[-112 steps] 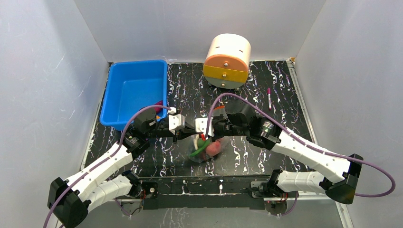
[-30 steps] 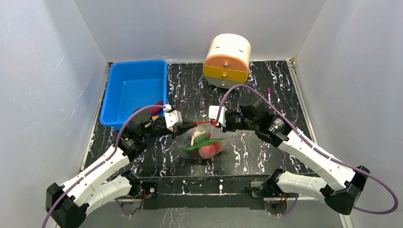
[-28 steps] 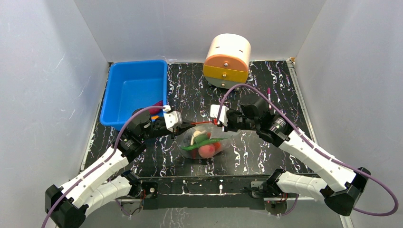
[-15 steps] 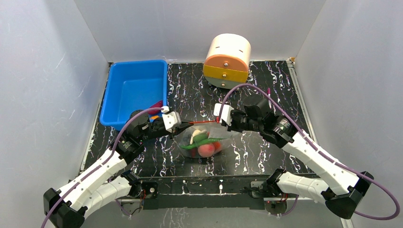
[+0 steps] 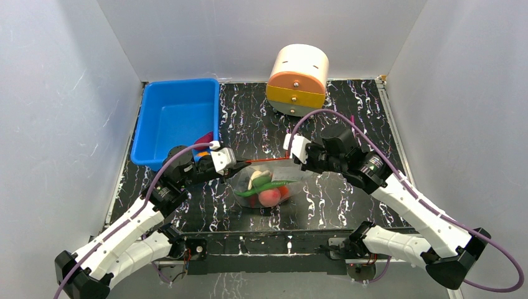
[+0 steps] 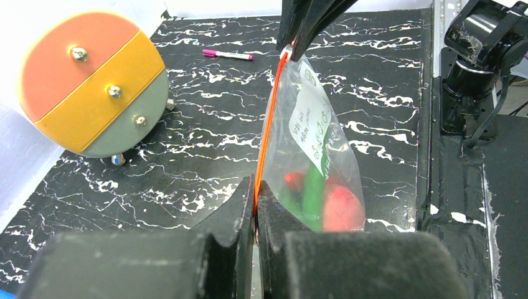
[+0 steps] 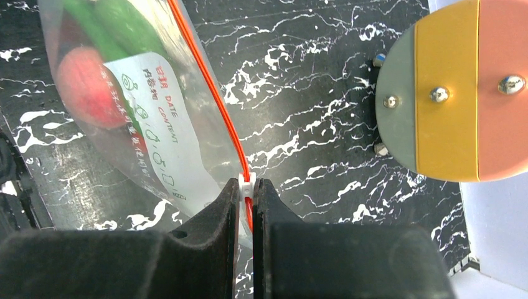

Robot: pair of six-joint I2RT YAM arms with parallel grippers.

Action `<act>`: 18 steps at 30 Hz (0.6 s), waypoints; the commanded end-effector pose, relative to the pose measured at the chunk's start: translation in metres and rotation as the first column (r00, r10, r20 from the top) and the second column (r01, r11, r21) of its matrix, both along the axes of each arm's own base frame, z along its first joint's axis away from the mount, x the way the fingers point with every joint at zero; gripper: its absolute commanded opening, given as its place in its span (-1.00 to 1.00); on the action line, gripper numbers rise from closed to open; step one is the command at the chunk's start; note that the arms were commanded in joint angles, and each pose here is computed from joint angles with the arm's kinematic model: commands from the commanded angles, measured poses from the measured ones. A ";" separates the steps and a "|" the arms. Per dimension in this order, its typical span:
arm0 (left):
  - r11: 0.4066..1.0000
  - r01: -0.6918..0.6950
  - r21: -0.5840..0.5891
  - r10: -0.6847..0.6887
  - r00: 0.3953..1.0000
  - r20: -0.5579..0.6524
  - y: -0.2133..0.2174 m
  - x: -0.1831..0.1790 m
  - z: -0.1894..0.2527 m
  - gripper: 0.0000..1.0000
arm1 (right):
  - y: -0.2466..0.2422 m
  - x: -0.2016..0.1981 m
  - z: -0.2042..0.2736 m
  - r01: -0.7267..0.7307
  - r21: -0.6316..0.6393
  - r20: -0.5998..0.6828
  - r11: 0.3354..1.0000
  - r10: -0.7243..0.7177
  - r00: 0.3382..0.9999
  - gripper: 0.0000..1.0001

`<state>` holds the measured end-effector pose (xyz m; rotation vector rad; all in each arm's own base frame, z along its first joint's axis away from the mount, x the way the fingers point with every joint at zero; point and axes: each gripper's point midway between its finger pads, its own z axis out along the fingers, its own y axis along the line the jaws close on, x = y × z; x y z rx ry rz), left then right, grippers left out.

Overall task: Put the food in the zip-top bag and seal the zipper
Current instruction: Zip the zipper food storage bag at the center of the board.

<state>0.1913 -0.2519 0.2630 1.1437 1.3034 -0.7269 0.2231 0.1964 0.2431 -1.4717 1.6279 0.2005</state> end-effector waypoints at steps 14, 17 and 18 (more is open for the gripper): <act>0.998 -0.054 -0.037 0.058 0.992 0.113 0.015 -0.001 0.034 -1.00 | -0.053 0.015 0.003 0.234 -0.105 0.029 0.967 -0.232 0.972 -1.00; 0.997 -0.069 -0.040 0.073 0.990 0.121 0.017 0.001 0.036 -1.00 | -0.059 0.016 0.006 0.263 -0.116 0.037 0.958 -0.260 0.965 -1.00; 0.997 -0.072 -0.041 0.077 0.989 0.123 0.018 0.001 0.037 -1.00 | -0.061 0.016 0.006 0.272 -0.119 0.038 0.955 -0.269 0.962 -1.00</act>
